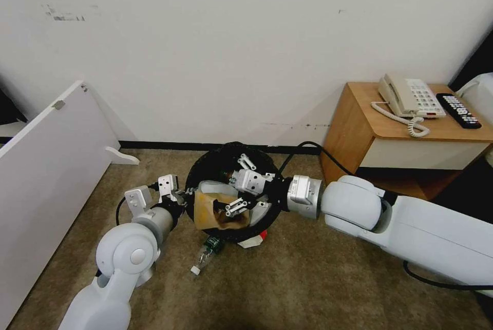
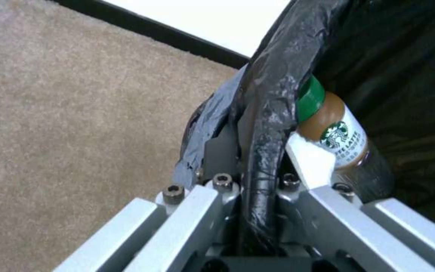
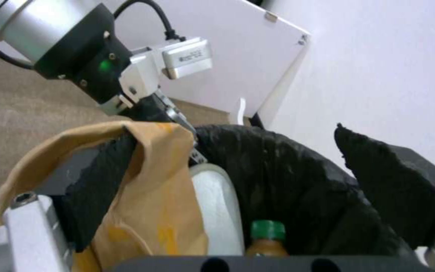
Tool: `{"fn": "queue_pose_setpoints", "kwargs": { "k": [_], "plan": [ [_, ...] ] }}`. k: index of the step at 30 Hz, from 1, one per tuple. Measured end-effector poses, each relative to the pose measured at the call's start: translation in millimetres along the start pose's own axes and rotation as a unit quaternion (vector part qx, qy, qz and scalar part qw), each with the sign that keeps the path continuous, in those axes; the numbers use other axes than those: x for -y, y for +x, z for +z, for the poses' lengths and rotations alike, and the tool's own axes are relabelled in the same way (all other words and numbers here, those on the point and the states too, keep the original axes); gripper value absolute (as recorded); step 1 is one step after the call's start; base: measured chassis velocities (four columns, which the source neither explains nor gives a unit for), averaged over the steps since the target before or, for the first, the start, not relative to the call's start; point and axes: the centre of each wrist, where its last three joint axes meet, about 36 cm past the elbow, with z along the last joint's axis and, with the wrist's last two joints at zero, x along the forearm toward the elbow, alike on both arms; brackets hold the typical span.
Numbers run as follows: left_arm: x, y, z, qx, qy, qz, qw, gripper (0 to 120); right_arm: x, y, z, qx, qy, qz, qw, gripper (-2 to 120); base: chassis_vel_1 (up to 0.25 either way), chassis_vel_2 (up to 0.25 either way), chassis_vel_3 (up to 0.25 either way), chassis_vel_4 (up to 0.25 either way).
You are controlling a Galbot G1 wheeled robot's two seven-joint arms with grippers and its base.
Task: Pick up the trash bin and place the garbage on the floor into it.
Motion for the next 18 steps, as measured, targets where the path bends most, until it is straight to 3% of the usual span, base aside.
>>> {"fn": "queue_pose_setpoints", "kwargs": {
  "k": [7,18],
  "plan": [
    [-3.6,3.2,0.2,0.000,0.003,-0.009,1.0000,1,-0.4,13.1,-12.6,0.002,0.002,0.003,1.000,100,0.000,0.000,0.000,0.000],
    [-2.4,21.2,2.0,0.001,0.006,-0.005,1.0000,1,6.4,13.1,28.3,-0.035,-0.009,0.035,0.999,100,0.000,0.000,0.000,0.000]
  ]
}}
